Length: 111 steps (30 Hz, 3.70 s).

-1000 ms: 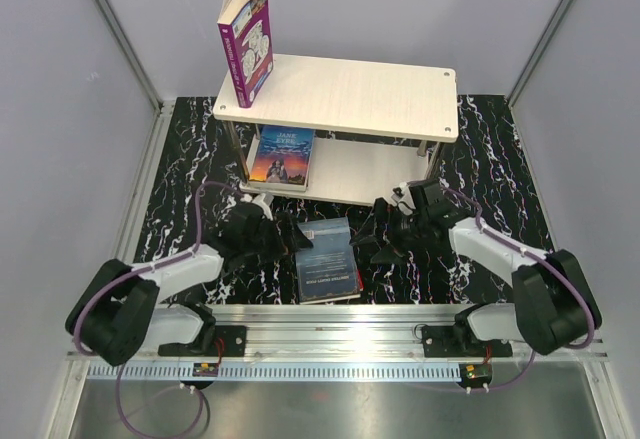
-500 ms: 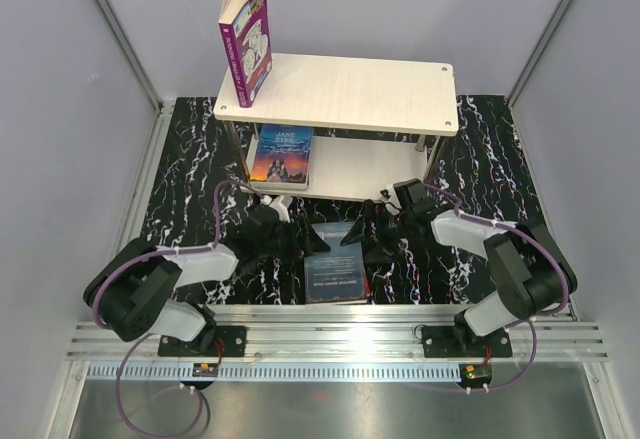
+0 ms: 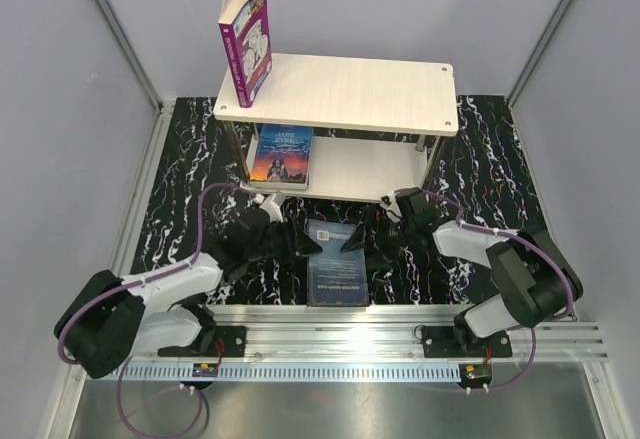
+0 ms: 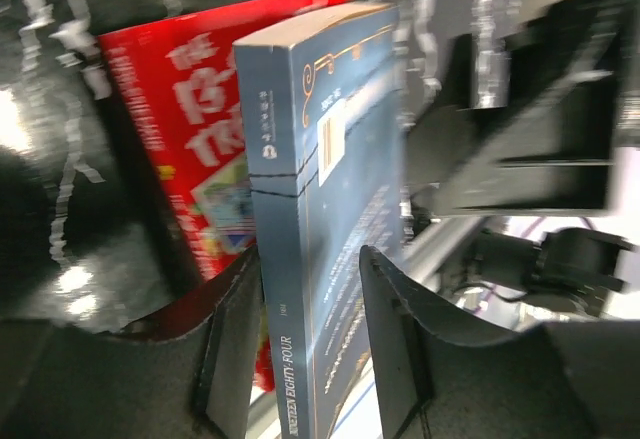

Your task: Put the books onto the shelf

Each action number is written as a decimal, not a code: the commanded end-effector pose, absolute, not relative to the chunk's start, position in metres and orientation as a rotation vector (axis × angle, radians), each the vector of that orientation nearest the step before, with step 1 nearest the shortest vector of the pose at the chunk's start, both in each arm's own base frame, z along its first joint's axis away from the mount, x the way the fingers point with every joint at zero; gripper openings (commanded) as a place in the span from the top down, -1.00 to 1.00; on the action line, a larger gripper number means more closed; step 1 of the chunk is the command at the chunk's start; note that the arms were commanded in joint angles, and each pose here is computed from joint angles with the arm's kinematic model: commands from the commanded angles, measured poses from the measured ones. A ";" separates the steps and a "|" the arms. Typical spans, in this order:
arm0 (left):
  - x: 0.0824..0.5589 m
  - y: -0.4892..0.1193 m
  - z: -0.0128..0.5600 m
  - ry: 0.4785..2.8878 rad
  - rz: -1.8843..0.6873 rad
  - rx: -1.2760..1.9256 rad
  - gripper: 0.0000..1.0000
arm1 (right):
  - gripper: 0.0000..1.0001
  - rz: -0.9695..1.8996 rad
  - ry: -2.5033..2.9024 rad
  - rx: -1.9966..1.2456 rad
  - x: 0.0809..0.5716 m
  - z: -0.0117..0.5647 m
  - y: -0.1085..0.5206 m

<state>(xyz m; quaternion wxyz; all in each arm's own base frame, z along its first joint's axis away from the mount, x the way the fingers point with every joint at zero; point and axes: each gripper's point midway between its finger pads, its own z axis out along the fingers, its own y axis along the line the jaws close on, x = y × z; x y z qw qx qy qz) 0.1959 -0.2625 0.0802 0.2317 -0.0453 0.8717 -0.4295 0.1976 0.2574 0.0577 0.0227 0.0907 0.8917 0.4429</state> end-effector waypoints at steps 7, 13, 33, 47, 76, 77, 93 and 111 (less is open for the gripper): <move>0.180 -0.312 0.132 2.267 -1.461 0.053 0.12 | -0.96 1.377 2.728 0.247 0.186 0.061 0.258; 0.157 -0.338 0.113 2.354 -1.469 0.149 0.20 | -0.96 1.378 2.715 0.250 0.182 0.067 0.257; 0.207 -0.267 0.397 1.804 -0.877 0.325 1.00 | -1.00 1.221 2.573 0.170 0.135 0.162 0.207; 0.280 -0.229 0.579 1.298 -0.391 0.229 1.00 | -1.00 1.125 2.620 0.138 0.124 0.156 0.193; 0.392 -0.162 0.563 1.205 -0.126 -0.048 1.00 | -0.99 1.116 2.668 0.174 0.136 0.140 0.200; 0.394 -0.161 0.561 1.207 -0.121 -0.052 1.00 | -1.00 1.115 2.672 0.180 0.136 0.139 0.200; 0.406 -0.157 0.543 1.236 -0.113 -0.096 0.35 | -0.99 1.123 2.671 0.189 0.137 0.136 0.202; 0.403 -0.154 0.539 1.259 -0.124 -0.121 -0.19 | -1.00 1.136 2.681 0.170 0.136 0.134 0.204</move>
